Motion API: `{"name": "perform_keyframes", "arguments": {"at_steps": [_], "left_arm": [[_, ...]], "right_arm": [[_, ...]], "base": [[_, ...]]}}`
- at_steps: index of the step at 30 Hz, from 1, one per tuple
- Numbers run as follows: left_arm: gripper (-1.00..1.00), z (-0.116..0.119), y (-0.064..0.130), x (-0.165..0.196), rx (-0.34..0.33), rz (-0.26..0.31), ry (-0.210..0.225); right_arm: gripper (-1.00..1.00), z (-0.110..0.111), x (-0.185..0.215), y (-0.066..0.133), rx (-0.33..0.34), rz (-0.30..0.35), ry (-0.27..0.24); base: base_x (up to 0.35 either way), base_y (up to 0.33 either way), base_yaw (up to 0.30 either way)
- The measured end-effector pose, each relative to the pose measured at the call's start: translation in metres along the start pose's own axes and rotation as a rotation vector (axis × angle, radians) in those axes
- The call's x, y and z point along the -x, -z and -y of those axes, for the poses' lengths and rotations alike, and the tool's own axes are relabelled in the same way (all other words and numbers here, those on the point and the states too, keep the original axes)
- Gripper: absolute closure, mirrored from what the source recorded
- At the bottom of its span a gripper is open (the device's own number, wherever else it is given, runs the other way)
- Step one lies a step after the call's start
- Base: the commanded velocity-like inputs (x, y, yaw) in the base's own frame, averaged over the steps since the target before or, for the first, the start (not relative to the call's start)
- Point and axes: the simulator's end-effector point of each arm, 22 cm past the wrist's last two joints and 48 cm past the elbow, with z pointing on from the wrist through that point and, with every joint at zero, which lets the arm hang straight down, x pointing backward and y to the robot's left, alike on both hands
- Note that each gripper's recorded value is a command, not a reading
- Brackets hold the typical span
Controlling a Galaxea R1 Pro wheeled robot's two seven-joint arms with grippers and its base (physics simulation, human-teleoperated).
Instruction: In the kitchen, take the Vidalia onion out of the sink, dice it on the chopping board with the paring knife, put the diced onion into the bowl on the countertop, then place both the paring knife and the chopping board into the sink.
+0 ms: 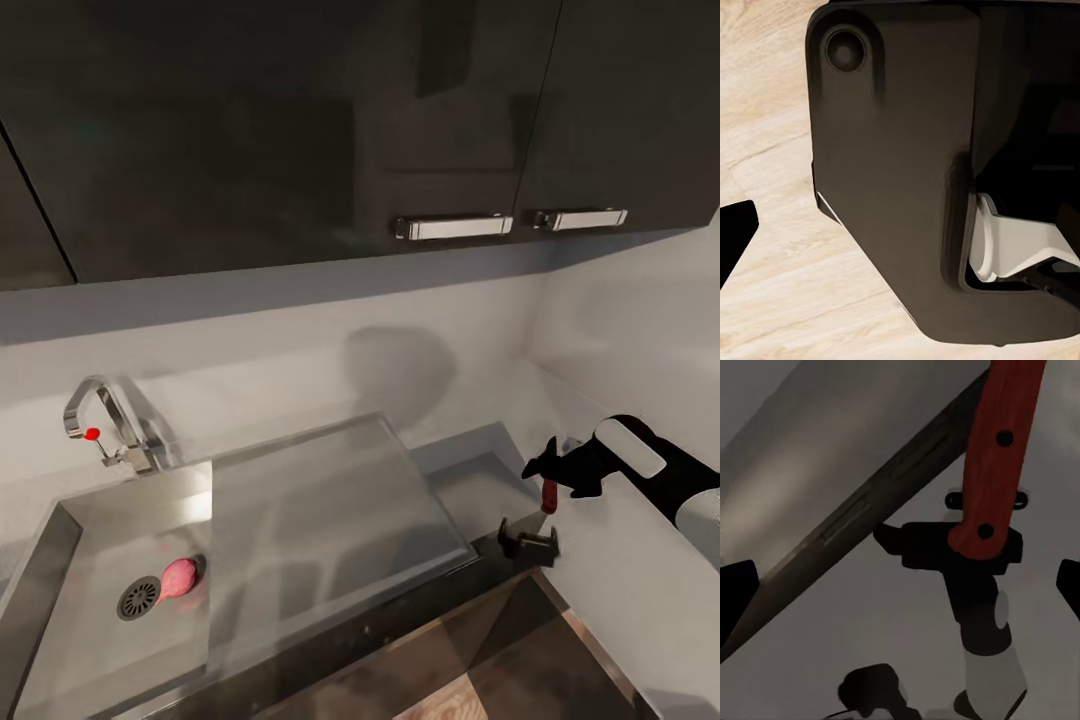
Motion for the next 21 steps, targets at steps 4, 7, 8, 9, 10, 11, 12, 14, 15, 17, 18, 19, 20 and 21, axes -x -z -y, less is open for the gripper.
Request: {"name": "perform_keyframes", "arguments": {"at_steps": [4, 7, 8, 9, 10, 11, 12, 14, 15, 17, 18, 19, 20, 21], "left_arm": [[-1.00, 0.0000, 0.0000, 0.0002, 0.000, 0.000, 0.000], [-1.00, 0.0000, 0.0000, -0.0002, 0.000, -0.001, 0.000], [-1.00, 0.0000, 0.0000, -0.0002, 0.000, -0.001, 0.000], [-1.00, 0.0000, 0.0000, -0.0004, 0.000, -0.001, 0.000], [-1.00, 0.0000, 0.0000, -0.0007, 0.000, -0.001, 0.000], [-1.00, 0.0000, 0.0000, -0.0005, 0.000, -0.001, 0.000], [-1.00, 0.0000, 0.0001, -0.0005, 0.000, -0.001, 0.000], [-1.00, 0.0000, 0.0001, -0.0004, 0.000, 0.000, 0.000], [-1.00, 0.0000, 0.0001, -0.0001, 0.000, 0.000, 0.000], [-1.00, 0.0000, 0.0000, 0.0000, 0.000, 0.000, 0.000], [-1.00, 0.0000, 0.0000, 0.0001, 0.000, 0.000, 0.000], [-1.00, 0.0000, 0.0000, 0.0001, 0.000, 0.000, 0.000], [-1.00, -0.0001, 0.0000, -0.0001, 0.000, 0.000, 0.001], [-1.00, -0.0001, 0.0000, 0.0000, 0.000, 0.000, 0.001]], "right_arm": [[-1.00, -0.0024, -0.0008, -0.0011, 0.000, -0.002, 0.004], [-1.00, -0.0025, -0.0009, -0.0013, -0.002, -0.002, 0.004], [-1.00, -0.0025, -0.0010, -0.0014, -0.002, -0.002, 0.005], [-1.00, -0.0025, -0.0010, -0.0014, -0.002, -0.002, 0.005], [-1.00, -0.0026, -0.0010, -0.0013, -0.002, -0.002, 0.005], [-1.00, -0.0025, -0.0010, -0.0013, -0.002, -0.002, 0.005], [-1.00, -0.0025, -0.0010, -0.0012, -0.002, -0.002, 0.005], [-1.00, -0.0023, -0.0014, -0.0012, -0.003, -0.003, 0.005], [-1.00, -0.0024, -0.0013, -0.0011, -0.003, -0.002, 0.005], [-1.00, -0.0024, -0.0011, -0.0012, -0.003, -0.002, 0.005], [-1.00, -0.0024, -0.0011, -0.0013, -0.003, -0.002, 0.005], [-1.00, -0.0025, -0.0010, -0.0013, -0.003, -0.002, 0.005], [-1.00, -0.0025, -0.0010, -0.0014, -0.003, -0.002, 0.005], [-1.00, -0.0025, -0.0010, -0.0013, -0.003, -0.002, 0.005]], "base": [[0.000, 0.000, 0.000], [0.000, 0.000, 0.000], [0.000, 0.000, 0.000], [0.023, 0.000, 0.000], [0.046, 0.000, 0.000], [0.094, -0.023, 0.000], [0.145, -0.078, 0.000], [0.194, -0.137, 0.000], [0.199, -0.142, 0.000], [0.121, -0.081, 0.000], [0.061, -0.041, 0.000], [0.039, -0.026, 0.000], [0.031, -0.021, 0.000], [0.016, -0.011, 0.000]]}}
